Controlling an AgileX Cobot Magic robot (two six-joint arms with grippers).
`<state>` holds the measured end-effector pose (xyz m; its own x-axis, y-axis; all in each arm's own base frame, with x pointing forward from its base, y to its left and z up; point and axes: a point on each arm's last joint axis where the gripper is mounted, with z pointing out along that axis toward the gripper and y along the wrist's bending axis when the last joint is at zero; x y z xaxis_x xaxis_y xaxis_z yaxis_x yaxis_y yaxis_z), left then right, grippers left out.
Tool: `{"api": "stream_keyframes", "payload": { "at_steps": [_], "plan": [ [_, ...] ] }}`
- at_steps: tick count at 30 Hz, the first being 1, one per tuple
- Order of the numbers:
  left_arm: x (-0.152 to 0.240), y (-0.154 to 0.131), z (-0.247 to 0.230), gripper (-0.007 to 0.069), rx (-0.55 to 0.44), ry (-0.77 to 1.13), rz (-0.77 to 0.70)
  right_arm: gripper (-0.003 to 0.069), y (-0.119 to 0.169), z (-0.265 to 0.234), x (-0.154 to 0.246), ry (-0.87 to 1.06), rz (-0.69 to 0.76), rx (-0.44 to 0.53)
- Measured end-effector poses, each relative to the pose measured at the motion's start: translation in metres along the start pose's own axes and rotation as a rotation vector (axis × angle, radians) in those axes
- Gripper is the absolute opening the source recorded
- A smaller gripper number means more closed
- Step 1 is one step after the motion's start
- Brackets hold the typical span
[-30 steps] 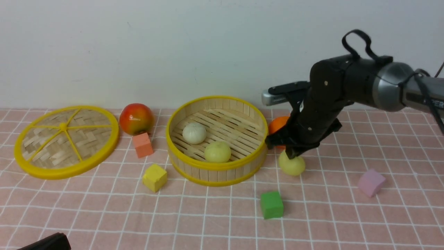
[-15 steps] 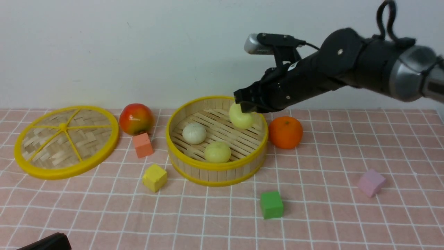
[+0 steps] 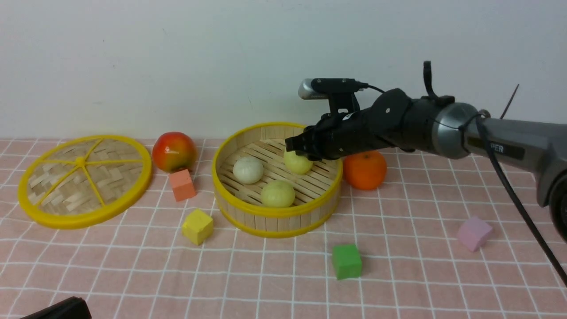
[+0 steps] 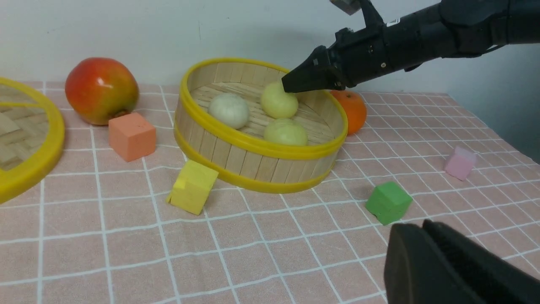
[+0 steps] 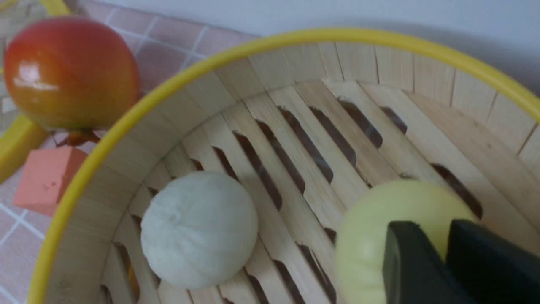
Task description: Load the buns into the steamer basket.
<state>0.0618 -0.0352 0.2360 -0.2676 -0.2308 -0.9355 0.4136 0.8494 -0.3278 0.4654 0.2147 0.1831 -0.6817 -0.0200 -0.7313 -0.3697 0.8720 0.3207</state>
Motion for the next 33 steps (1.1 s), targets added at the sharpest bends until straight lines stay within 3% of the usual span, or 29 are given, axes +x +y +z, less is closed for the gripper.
{"api": "stream_keyframes", "payload": {
  "at_steps": [8,11,16,18,19,21,22,27,33],
  "plan": [
    [0.000,0.000,0.000,0.0039,0.000,0.000,0.000,0.0404,0.009,-0.018,-0.009,0.040,-0.026,-0.045],
    [0.000,0.000,0.000,0.0039,0.000,0.000,0.000,0.0409,0.019,-0.048,-0.025,0.049,-0.078,-0.074],
    [0.000,0.000,0.000,0.0039,0.000,0.000,0.000,0.0293,0.041,-0.160,-0.061,0.117,-0.204,-0.111],
    [0.000,0.000,0.000,0.0039,0.000,0.000,0.000,0.0189,0.047,-0.208,-0.065,0.165,-0.236,-0.082],
    [0.000,0.000,0.000,0.0039,0.000,0.000,0.000,0.0179,0.048,-0.217,-0.065,0.175,-0.239,-0.073],
    [0.000,0.000,0.000,0.0039,0.000,0.000,0.000,0.0043,0.051,-0.267,-0.058,0.236,-0.241,0.017],
    [0.000,0.000,0.000,0.0039,0.000,0.000,0.000,0.0013,0.052,-0.284,-0.054,0.235,-0.227,0.046],
    [0.000,0.000,0.000,0.0039,0.000,0.000,0.000,-0.0014,0.051,-0.346,-0.019,0.253,-0.145,0.180],
    [0.000,0.000,0.000,0.0040,0.000,0.000,0.000,-0.0013,0.061,-0.405,0.012,0.178,-0.085,0.187]
  ]
}}
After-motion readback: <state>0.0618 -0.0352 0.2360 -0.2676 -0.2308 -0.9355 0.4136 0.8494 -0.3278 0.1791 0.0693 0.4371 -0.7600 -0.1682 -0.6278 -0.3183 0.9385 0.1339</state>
